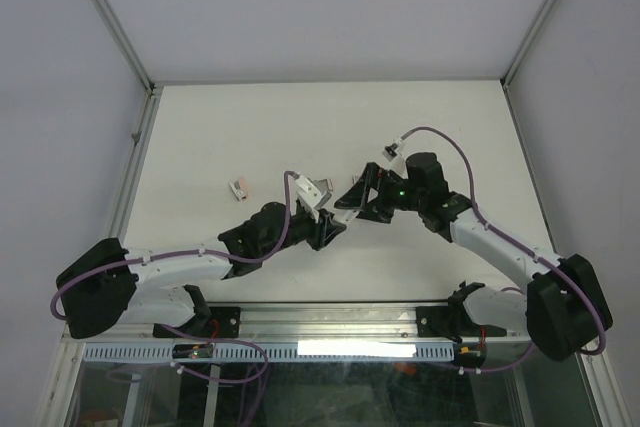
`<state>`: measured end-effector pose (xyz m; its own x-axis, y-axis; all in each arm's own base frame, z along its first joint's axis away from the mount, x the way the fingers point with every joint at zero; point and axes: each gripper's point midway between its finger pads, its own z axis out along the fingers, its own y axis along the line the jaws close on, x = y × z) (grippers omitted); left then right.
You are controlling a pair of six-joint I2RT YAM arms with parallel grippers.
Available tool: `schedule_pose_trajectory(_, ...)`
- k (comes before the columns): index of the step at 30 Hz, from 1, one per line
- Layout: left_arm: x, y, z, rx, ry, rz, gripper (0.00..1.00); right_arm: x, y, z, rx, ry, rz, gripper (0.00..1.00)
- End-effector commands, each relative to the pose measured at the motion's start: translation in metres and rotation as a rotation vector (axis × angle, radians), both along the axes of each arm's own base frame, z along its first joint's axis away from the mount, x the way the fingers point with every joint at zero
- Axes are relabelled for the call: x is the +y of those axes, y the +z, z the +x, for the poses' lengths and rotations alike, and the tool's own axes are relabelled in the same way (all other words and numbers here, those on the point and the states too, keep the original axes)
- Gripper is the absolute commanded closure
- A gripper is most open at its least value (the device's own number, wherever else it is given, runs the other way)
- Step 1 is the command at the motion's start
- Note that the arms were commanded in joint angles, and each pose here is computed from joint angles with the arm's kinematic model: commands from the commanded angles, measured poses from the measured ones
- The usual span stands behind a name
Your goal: Load the staples into the stapler
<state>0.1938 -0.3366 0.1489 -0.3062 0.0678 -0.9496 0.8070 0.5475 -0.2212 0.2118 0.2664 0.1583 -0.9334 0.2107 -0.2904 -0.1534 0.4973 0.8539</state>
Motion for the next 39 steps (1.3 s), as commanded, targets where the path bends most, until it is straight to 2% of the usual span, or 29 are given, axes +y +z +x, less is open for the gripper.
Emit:
schedule_pose_trajectory(1, -0.009, 0.041, 0.0, -0.062, -0.013, -0.098, 1.0, -0.005, 0.031, 0.016, -0.16, -0.034, -0.011, 0.0)
schedule_pose_trajectory(4, -0.003, 0.035, 0.004, -0.035, 0.03, -0.085, 1.0, -0.021, 0.037, 0.027, -0.21, -0.094, -0.063, 0.0)
schedule_pose_trajectory(7, 0.015, 0.019, 0.024, 0.02, 0.194, -0.027, 1.0, -0.044, 0.04, 0.039, -0.251, -0.179, -0.133, 0.0)
schedule_pose_trajectory(10, 0.057, -0.01, 0.069, 0.15, 0.451, 0.055, 1.0, -0.07, 0.034, 0.05, -0.283, -0.267, -0.247, 0.0)
schedule_pose_trajectory(13, 0.103, -0.033, 0.11, 0.315, 0.651, 0.063, 1.0, -0.089, 0.025, 0.056, -0.299, -0.324, -0.353, 0.0)
schedule_pose_trajectory(16, 0.148, -0.042, 0.146, 0.371, 0.85, 0.044, 1.0, -0.097, 0.019, 0.06, -0.31, -0.342, -0.401, 0.0)
schedule_pose_trajectory(19, 0.183, -0.061, 0.174, 0.383, 1.015, 0.094, 1.0, -0.097, 0.016, 0.061, -0.309, -0.34, -0.4, 0.0)
schedule_pose_trajectory(24, 0.194, -0.078, 0.193, 0.415, 1.058, 0.146, 1.0, -0.095, 0.011, 0.059, -0.304, -0.333, -0.384, 0.01)
schedule_pose_trajectory(31, 0.201, -0.097, 0.195, 0.452, 1.072, 0.193, 0.99, -0.095, -0.001, 0.058, -0.281, -0.327, -0.391, 0.01)
schedule_pose_trajectory(33, 0.2, -0.098, 0.194, 0.456, 1.062, 0.195, 0.76, -0.095, -0.004, 0.058, -0.276, -0.325, -0.393, 0.0)
schedule_pose_trajectory(37, 0.194, -0.092, 0.195, 0.448, 1.021, 0.175, 0.2, -0.095, -0.01, 0.061, -0.281, -0.319, -0.402, 0.01)
schedule_pose_trajectory(38, 0.19, -0.088, 0.196, 0.441, 0.996, 0.167, 0.09, -0.094, -0.011, 0.063, -0.291, -0.317, -0.406, 0.0)
schedule_pose_trajectory(39, 0.186, -0.084, 0.196, 0.432, 0.97, 0.161, 0.03, -0.095, -0.013, 0.066, -0.304, -0.315, -0.412, 0.0)
